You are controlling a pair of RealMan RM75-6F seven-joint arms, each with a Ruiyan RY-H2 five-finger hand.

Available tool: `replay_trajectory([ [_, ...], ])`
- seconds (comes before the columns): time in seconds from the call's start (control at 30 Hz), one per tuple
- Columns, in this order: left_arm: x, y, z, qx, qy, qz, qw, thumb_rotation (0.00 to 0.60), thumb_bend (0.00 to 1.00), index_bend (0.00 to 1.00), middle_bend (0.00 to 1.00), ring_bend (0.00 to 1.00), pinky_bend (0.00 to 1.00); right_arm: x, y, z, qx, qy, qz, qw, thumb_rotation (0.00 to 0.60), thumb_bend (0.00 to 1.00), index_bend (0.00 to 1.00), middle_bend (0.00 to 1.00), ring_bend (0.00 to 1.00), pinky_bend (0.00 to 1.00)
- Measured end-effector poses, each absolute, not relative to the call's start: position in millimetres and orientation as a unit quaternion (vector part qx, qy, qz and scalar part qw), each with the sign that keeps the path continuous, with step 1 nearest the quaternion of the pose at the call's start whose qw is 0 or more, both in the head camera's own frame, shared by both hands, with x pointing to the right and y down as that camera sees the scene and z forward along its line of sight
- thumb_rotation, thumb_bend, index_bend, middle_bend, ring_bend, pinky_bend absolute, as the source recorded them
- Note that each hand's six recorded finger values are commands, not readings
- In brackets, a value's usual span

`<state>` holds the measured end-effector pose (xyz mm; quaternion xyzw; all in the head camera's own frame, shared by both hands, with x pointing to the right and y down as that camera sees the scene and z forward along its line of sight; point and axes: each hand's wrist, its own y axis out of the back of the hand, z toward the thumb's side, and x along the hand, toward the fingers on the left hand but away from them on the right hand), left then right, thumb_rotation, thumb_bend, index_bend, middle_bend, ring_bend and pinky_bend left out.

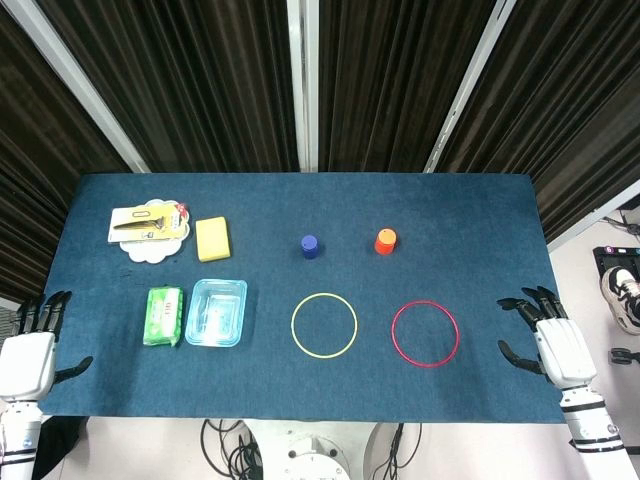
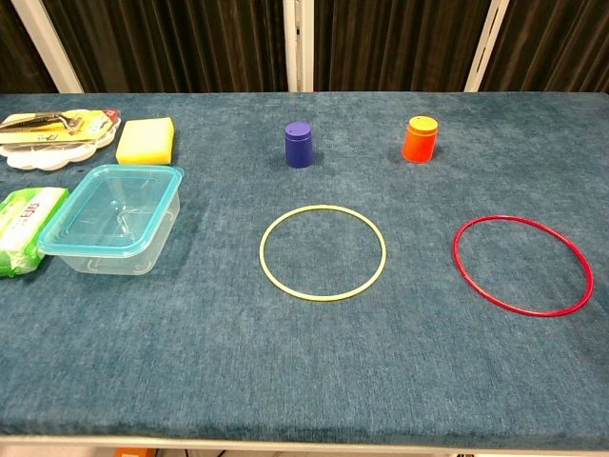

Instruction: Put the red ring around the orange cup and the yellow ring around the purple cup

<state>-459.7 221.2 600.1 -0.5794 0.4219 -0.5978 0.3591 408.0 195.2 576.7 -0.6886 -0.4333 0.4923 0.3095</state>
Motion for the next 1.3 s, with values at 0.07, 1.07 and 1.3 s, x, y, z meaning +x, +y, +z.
replay_trajectory([
  [0.07,-459,222,601,-0.584,0.421,-0.596,0.356,0.600,0.09,0.06,0.05,0.00,0.00,407,195,576,-0.690,-0.432,0.491,0.309,0.600,0.22,0.27,0.32,0.12,0.09],
  [1.07,-456,228,601,-0.590,0.418,-0.596,0.349,0.600,0.09,0.06,0.05,0.00,0.00,287,129,685,-0.729,-0.192,0.462,0.466,0.600,0.23,0.57,0.96,0.84,0.74],
  [1.3,-456,227,603,-0.590,0.417,-0.597,0.348,0.600,0.09,0.06,0.05,0.00,0.00,278,132,708,-0.735,-0.168,0.472,0.457,0.600,0.23,0.57,0.96,0.84,0.75],
])
